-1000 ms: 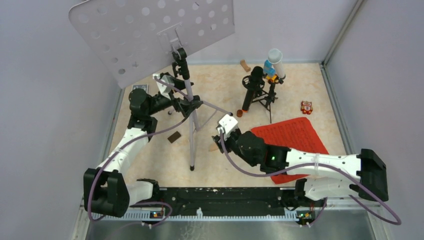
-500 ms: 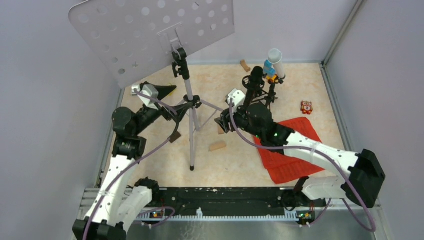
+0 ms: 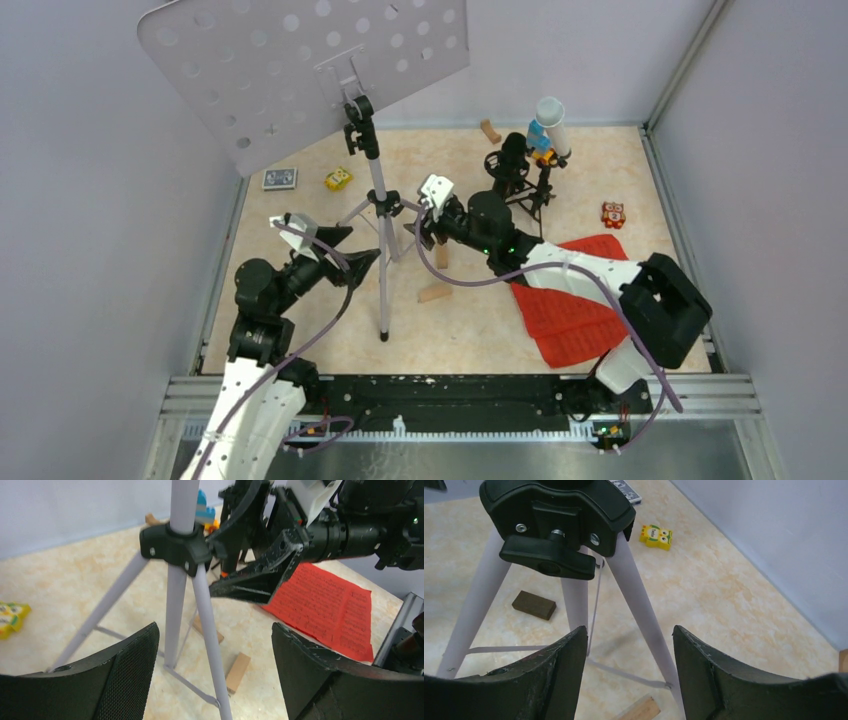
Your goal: Pack up the instrument practice props
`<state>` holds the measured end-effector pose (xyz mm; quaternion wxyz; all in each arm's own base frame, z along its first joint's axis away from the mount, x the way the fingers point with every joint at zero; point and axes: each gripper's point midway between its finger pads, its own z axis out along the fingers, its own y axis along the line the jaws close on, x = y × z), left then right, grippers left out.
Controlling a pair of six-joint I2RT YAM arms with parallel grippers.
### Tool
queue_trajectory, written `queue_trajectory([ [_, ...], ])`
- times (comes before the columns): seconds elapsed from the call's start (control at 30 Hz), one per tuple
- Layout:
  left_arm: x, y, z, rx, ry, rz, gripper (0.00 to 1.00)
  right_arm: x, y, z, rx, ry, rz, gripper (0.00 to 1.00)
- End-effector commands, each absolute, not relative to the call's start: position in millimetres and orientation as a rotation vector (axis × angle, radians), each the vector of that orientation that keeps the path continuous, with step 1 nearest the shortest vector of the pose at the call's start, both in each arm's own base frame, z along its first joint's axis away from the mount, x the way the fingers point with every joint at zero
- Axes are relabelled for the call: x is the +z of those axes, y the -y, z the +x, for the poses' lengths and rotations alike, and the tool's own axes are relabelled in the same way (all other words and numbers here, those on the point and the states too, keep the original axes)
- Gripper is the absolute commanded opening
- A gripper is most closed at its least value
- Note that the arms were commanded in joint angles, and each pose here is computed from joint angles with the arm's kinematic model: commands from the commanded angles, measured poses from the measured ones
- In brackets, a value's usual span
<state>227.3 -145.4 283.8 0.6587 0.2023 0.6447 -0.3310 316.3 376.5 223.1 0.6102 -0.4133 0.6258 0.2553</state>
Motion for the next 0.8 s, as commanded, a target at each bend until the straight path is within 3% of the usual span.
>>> queue_trajectory([
  [0.0,261,149,228,-0.797,-1.520,0.431,0.86,270,-396,332,0.553,-1.193,-0.991,0.62],
  [0.27,240,161,235,-0.878,-1.569,0.445,0.81,258,-407,354,0.498,-1.207,-1.009,0.59],
  [0.5,235,180,229,-0.939,-1.551,0.511,0.69,264,-411,349,0.583,-1.202,-0.947,0.35],
  [0.63,232,190,227,-0.937,-1.566,0.552,0.53,273,-410,340,0.666,-1.191,-0.883,0.21],
  [0.77,226,201,224,-0.943,-1.590,0.568,0.29,292,-406,330,0.740,-1.139,-0.811,0.05],
])
